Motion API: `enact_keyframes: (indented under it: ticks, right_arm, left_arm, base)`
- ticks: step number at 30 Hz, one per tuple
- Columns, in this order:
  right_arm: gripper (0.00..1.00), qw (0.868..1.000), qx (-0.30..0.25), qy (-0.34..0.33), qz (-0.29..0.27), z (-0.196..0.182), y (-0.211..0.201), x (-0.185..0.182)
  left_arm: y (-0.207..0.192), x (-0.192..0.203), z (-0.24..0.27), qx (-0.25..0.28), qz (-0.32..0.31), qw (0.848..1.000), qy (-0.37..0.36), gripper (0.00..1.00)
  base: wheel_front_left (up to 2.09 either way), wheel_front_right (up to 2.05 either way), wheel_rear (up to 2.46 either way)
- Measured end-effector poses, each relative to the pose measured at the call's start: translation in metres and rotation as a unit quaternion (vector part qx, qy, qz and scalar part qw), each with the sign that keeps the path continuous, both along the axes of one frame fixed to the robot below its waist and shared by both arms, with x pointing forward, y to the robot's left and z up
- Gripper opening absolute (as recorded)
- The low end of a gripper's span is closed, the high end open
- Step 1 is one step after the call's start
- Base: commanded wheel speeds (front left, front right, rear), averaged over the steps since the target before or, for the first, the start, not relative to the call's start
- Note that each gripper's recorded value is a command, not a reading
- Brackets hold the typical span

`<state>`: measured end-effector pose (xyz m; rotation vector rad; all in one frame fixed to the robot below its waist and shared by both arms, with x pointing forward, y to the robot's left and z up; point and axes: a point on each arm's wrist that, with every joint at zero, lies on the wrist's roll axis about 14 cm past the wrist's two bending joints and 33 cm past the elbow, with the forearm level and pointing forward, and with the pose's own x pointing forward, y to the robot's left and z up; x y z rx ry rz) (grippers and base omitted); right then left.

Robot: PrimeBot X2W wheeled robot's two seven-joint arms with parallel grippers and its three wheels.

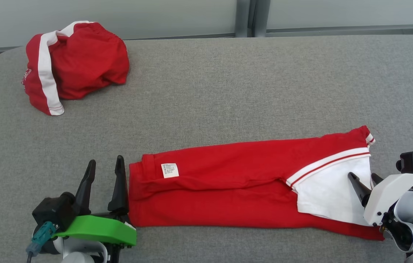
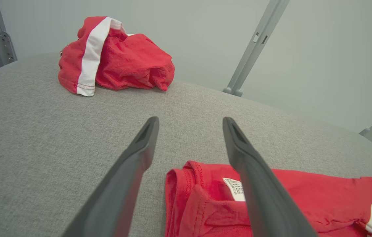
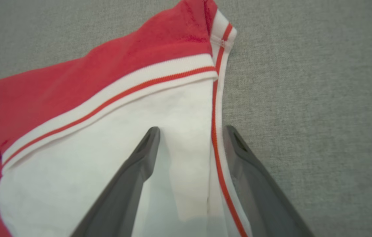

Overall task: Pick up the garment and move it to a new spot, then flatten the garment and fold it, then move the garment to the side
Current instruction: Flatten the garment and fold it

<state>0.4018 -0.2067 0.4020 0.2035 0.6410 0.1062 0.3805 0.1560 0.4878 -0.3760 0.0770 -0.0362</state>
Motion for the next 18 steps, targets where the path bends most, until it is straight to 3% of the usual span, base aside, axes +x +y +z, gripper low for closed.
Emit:
enact_keyframes:
  ticks: [15,16,17,18]
  right_arm:
    - [1.00,0.999,-0.004,0.037,0.016,-0.016,0.007,0.001]
    - [0.82,0.999,-0.007,0.039,0.019,-0.016,0.007,0.001]
    - [0.82,0.999,-0.011,0.041,0.023,-0.017,0.008,0.000]
    - [0.45,0.999,-0.014,0.043,0.026,-0.017,0.009,0.001]
  left_arm:
    - [0.002,0.001,-0.002,0.000,0.003,1.000,0.002,1.00]
    - [0.001,0.001,-0.002,0.000,0.002,1.000,0.002,1.00]
    - [0.001,0.001,-0.003,0.000,0.001,1.000,0.002,1.00]
    - [0.000,0.002,-0.003,0.000,0.001,1.000,0.002,1.00]
  base:
    - [0.00,0.00,0.00]
    - [0.00,0.00,0.00]
    - [0.00,0.00,0.00]
    - [0.00,0.00,0.00]
